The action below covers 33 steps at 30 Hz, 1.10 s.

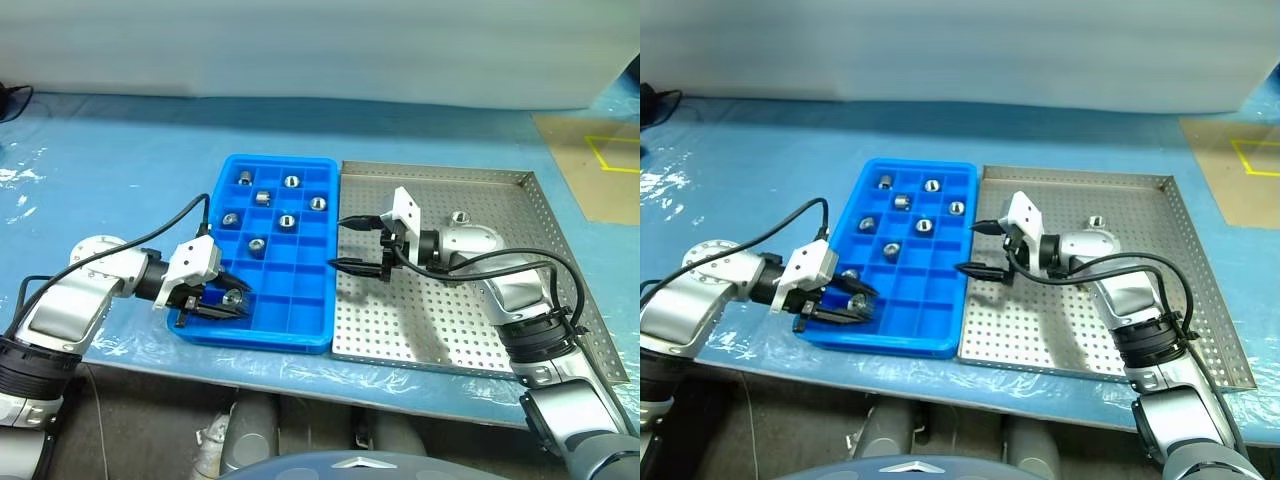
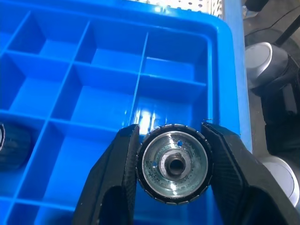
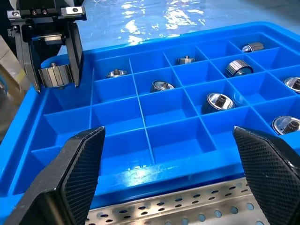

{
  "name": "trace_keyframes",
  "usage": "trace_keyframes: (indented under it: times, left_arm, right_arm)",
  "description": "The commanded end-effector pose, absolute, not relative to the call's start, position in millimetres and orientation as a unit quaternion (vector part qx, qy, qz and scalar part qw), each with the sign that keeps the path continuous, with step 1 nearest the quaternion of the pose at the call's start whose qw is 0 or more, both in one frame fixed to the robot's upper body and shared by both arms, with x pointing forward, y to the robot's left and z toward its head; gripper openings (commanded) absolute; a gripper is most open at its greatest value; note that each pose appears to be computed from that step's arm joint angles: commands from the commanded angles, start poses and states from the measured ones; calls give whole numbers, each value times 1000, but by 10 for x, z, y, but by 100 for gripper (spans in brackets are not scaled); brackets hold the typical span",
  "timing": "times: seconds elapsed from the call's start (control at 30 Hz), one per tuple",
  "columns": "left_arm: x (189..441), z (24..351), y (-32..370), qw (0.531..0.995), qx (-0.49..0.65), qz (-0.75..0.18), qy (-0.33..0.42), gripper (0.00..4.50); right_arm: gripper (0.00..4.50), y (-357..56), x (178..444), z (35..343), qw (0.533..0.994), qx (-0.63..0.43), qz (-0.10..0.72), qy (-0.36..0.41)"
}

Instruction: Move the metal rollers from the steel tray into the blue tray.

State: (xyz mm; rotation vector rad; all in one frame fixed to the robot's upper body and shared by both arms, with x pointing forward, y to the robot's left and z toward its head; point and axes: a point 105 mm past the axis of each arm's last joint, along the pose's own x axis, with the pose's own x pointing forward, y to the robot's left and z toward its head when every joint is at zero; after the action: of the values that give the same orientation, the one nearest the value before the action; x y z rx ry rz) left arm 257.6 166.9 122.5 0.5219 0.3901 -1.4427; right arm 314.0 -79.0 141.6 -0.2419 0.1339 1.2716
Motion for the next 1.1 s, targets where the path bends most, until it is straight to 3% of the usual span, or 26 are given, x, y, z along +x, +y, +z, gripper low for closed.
trace_keyframes:
  times: [0.03, 0.2, 0.4, 0.53, 0.8, 0.93, 1.1]
  left_arm:
    - [2585, 1202, 1730, 704, 248, -641, 178, 173]
    - [2582, 1072, 1797, 692, 257, -644, 200, 173]
    - [2606, 1000, 1838, 683, 271, -646, 207, 365]
    - [2774, 1091, 1767, 698, 281, -634, 177, 365]
    - [3190, 1803, 1241, 743, 218, -632, 30, 365]
    - [3257, 1914, 1063, 722, 213, -658, 15, 365]
    - [3398, 1774, 781, 690, 233, -685, 14, 365]
  right_arm:
    - [450, -770, 3088, 1510, 792, -114, 598, 40]
    - [450, -793, 3062, 1506, 793, -116, 597, 43]
    - [450, -831, 3060, 1487, 796, -120, 591, 48]
    - [450, -838, 3059, 1485, 798, -122, 588, 47]
    - [450, -960, 3056, 1526, 813, -119, 568, 48]
    - [450, -1089, 3003, 1519, 822, -119, 554, 60]
    - [450, -1332, 2955, 1483, 848, -126, 509, 75]
